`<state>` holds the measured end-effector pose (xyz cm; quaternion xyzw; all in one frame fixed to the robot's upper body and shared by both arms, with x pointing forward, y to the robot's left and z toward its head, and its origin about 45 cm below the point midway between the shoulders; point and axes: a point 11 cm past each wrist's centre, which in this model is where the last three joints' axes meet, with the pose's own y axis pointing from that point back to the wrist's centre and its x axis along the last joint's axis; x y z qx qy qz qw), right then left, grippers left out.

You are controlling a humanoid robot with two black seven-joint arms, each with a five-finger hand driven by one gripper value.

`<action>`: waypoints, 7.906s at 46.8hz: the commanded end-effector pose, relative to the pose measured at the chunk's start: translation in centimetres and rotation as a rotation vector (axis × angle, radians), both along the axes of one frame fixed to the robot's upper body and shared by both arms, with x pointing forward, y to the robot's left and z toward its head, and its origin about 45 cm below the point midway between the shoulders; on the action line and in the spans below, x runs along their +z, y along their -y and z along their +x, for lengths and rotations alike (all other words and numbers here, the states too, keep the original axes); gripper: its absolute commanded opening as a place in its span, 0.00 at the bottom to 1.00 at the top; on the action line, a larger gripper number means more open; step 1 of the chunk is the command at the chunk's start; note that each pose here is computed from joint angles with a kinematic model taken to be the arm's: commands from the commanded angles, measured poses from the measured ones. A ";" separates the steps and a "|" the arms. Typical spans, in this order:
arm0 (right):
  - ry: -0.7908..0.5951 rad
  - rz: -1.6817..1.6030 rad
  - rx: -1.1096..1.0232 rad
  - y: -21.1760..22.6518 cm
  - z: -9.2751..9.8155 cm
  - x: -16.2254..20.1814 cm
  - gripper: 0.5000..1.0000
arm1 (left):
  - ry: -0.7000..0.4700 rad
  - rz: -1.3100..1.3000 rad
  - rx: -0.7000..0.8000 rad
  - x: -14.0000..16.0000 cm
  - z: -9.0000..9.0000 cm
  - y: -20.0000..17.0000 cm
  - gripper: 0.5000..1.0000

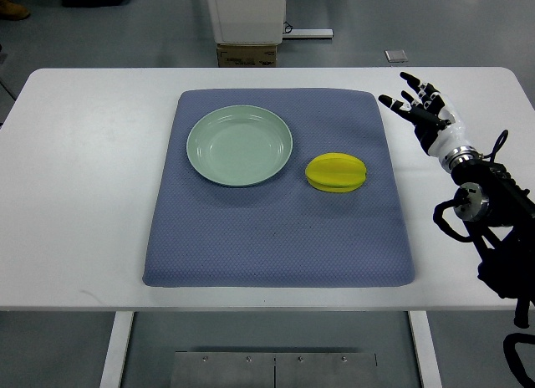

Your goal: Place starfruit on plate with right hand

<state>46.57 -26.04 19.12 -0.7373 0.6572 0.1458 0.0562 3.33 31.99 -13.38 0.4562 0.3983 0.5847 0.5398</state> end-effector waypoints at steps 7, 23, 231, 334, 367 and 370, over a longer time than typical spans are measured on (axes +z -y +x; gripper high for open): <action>0.013 -0.019 0.012 -0.1 0.4 0.7 1.00 | 0.000 0.000 0.000 0.0 0.0 0.0 1.00; 0.045 -0.096 0.061 0.1 0.5 1.9 1.00 | 0.000 0.000 0.000 0.0 0.0 0.0 1.00; 0.306 -0.721 0.695 -13.6 -0.7 5.0 0.00 | 0.000 0.000 0.000 0.0 0.0 0.0 1.00; 0.195 -0.862 0.681 -18.5 -1.5 0.9 1.00 | 0.000 0.000 0.000 0.0 0.0 0.0 1.00; 0.233 -0.685 0.623 -19.7 -1.5 3.1 1.00 | 0.000 0.000 0.000 0.0 0.0 0.0 1.00; 0.228 -0.668 0.582 -19.1 -0.8 3.6 1.00 | 0.000 0.000 0.000 0.0 0.0 0.0 1.00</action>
